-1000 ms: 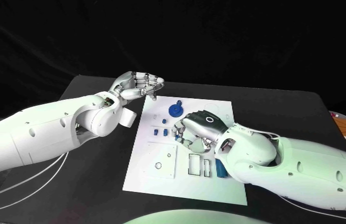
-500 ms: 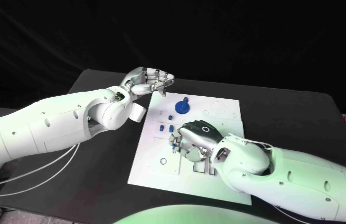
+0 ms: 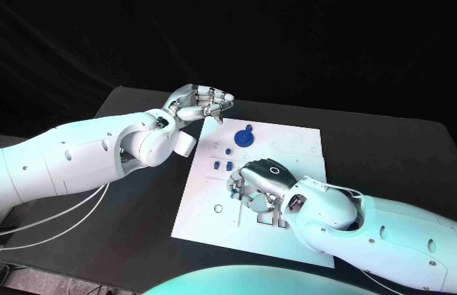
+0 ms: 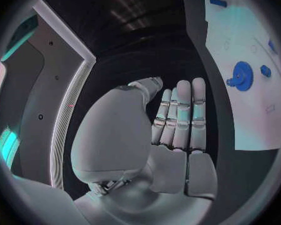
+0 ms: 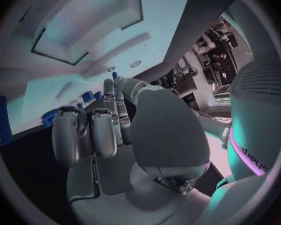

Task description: Assemble the parts on the task board

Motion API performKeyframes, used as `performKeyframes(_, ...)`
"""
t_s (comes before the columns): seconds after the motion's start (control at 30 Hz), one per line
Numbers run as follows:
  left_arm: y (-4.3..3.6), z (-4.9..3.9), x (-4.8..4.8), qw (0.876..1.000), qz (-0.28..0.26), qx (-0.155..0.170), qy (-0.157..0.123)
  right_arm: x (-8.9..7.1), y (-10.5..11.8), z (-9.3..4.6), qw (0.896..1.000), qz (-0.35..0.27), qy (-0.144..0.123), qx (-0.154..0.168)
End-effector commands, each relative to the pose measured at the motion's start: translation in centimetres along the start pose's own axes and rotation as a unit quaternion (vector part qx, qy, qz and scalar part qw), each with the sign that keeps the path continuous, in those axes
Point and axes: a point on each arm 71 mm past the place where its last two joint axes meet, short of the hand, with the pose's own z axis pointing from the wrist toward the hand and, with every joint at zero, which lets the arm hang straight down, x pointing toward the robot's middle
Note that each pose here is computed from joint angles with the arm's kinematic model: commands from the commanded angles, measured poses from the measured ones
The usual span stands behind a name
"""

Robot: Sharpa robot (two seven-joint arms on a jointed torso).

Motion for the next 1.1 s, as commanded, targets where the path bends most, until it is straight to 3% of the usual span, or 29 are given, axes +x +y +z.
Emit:
performKeyframes(0.03, -0.06, 0.04, 0.09, 1.0, -0.004, 0.001, 0.001, 0.3, 0.0, 0.0, 1.0, -0.003, 0.011, -0.005)
performKeyframes(1.1, -0.02, 0.02, 0.01, 1.0, -0.004, 0.0, 0.0, 1.4, -0.4, 0.4, 1.0, -0.008, 0.027, -0.001)
